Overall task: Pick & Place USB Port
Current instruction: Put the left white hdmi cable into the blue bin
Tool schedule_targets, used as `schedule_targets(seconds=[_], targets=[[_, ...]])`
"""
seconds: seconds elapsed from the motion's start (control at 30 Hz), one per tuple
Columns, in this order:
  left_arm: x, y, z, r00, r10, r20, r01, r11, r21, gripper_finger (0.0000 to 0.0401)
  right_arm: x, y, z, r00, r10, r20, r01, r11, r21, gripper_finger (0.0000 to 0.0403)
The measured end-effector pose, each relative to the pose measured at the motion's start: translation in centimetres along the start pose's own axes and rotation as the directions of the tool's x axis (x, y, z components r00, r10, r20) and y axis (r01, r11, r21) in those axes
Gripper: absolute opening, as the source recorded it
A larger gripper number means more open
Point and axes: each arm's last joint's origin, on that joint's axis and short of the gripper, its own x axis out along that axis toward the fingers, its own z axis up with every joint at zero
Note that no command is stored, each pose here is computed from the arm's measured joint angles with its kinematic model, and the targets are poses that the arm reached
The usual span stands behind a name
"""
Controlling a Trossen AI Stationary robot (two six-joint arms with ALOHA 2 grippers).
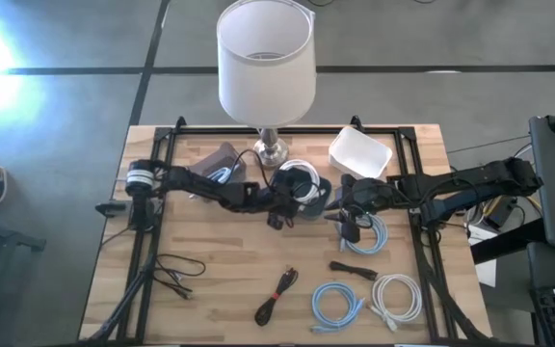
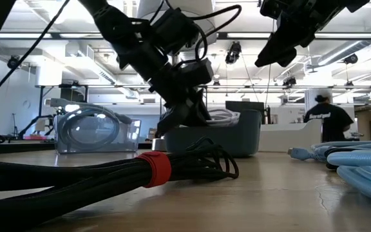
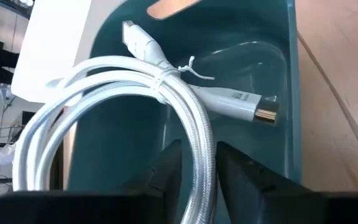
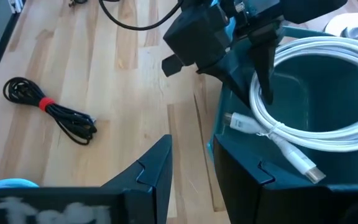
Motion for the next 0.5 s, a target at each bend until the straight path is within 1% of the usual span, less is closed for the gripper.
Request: schedule_targets(seconds=[0.1,0.27,0.5], targets=[[-0.06,0.26,0.22,1.000,-0.008,-0.012,0.008,1.000,-0.011,0.0122,0.00,0.01,0.00,1.000,0.001,0.000,-0.001,1.000,0.000,0.0114],[-0.19,0.19,0.10,0.996,-0.052,-0.069,0.051,0.999,-0.015,0.0143,0.01,-0.01,-0.03,1.000,0.000,-0.002,0.000,1.000,0.000,0.0111],[-0.30,0.18,0.31,0.996,-0.053,-0.065,0.048,0.997,-0.066,0.0164,0.02,0.00,-0.05,1.000,0.000,-0.003,0.000,1.000,-0.001,0.0102]])
